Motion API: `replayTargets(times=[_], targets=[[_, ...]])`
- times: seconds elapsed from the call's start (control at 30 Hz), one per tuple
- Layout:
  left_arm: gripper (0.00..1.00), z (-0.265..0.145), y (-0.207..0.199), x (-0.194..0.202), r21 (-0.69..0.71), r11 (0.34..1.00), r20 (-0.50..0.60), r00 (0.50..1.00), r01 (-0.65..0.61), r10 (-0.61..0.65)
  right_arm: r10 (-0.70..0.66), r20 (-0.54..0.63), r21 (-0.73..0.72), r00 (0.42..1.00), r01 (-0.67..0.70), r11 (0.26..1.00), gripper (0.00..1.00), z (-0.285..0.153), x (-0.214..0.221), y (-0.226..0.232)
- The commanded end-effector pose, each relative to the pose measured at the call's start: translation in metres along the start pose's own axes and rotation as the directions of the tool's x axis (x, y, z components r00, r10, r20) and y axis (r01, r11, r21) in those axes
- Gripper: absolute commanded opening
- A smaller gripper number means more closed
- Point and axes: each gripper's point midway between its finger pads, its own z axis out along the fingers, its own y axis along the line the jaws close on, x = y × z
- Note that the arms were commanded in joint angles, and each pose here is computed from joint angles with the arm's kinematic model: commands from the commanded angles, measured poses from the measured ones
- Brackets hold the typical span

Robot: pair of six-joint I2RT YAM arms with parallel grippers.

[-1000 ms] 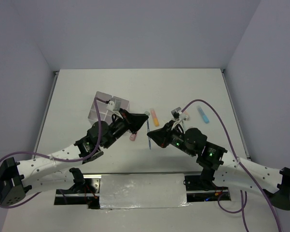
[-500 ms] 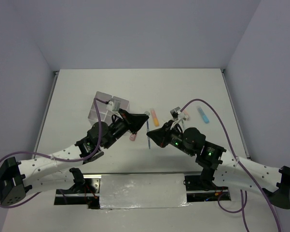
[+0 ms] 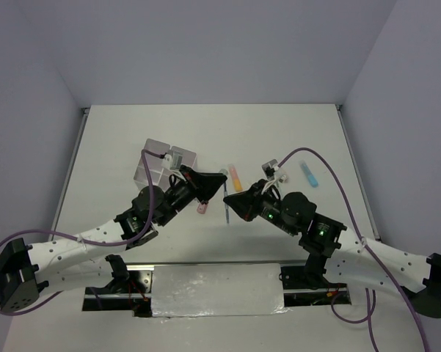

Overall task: Sort the stationery into containers
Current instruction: Close the pen cap on the pen.

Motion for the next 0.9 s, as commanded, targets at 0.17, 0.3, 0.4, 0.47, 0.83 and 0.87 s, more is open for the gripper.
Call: replayTargets(times=[0.17, 0.3, 0.4, 0.47, 0.83, 0.87], targets=[[0.00, -0.002, -0.004, 0.002, 0.026, 1.000, -0.007, 1.000, -0.014, 0.014, 0.012, 0.150, -0.072, 0.989, -0.001, 0.997, 0.00, -0.006, -0.052, 0.029], [0.00, -0.001, -0.017, 0.007, 0.078, 0.996, -0.038, 0.999, 0.032, -0.029, -0.017, 0.182, -0.057, 0.983, 0.028, 0.998, 0.00, 0.000, -0.056, 0.025], [0.00, -0.003, -0.025, 0.010, 0.117, 0.991, -0.056, 0.997, 0.058, -0.051, -0.043, 0.236, -0.036, 0.971, 0.052, 0.998, 0.00, 0.000, -0.062, 0.020], [0.00, -0.004, -0.024, 0.012, 0.113, 0.992, -0.063, 0.997, 0.051, -0.044, -0.067, 0.266, 0.010, 0.962, 0.066, 0.998, 0.00, -0.002, -0.068, 0.011], [0.25, -0.008, -0.017, 0.005, 0.068, 0.997, -0.061, 0.997, -0.046, 0.050, -0.186, 0.196, -0.101, 0.963, 0.209, 0.973, 0.00, 0.004, -0.054, 0.033], [0.25, -0.009, -0.017, 0.001, 0.061, 0.997, -0.055, 0.997, -0.051, 0.054, -0.187, 0.187, -0.103, 0.964, 0.208, 0.973, 0.00, 0.004, -0.051, 0.032]])
